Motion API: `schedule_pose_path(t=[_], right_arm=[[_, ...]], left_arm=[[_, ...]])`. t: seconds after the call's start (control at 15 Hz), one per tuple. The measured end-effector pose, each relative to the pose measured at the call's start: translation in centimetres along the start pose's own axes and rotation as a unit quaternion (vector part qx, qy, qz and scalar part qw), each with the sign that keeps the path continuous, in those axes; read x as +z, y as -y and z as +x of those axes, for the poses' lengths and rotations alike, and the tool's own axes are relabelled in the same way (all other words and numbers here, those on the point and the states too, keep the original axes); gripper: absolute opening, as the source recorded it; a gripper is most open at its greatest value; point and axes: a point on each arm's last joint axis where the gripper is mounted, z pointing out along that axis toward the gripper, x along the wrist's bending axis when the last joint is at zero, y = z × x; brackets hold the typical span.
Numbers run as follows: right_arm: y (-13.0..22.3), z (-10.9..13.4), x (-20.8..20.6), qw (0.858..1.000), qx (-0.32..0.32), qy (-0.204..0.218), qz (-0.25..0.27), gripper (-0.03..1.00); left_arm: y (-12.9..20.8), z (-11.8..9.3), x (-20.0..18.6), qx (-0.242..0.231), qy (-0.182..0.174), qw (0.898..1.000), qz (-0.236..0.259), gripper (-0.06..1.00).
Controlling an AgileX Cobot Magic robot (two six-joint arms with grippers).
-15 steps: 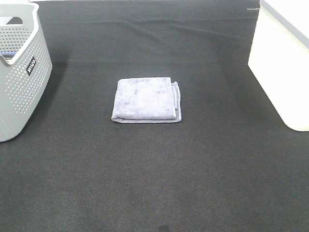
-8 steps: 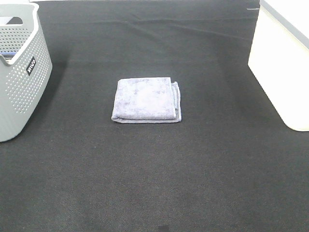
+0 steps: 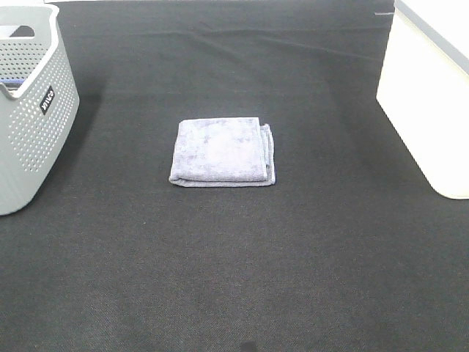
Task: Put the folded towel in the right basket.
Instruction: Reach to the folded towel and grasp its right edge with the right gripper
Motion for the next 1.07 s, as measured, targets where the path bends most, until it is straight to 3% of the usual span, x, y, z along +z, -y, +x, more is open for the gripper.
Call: schedule_pose_path(t=[0.13,0.4,0.67,0.8,1.07], right_arm=[[-4.0,-0.1,1.5,1.0,0.007,-0.01,-0.027,0.6],[-11.0,-0.2,7.0,0.999,0.009,-0.036,-0.003,0.6],[-17.5,-0.2,15.0,0.995,0.022,-0.075,0.059,0.6],[-18.6,-0.1,17.0,0.992,0.03,-0.087,0.082,0.6],[-22.4,0.4,25.4,0.981,0.02,-0.122,0.153,0.6]], left_arm=[[0.0,0.0,0.0,0.0,0.0,1.0,0.0,0.97],[0.0,0.0,0.0,0.0,0.0,1.0,0.0,0.97],[0.0,0.0,0.0,0.0,0.0,1.0,0.0,0.97],[0.0,0.0,0.0,0.0,0.0,1.0,0.0,0.97],[0.0,0.0,0.0,0.0,0.0,1.0,0.0,0.97]])
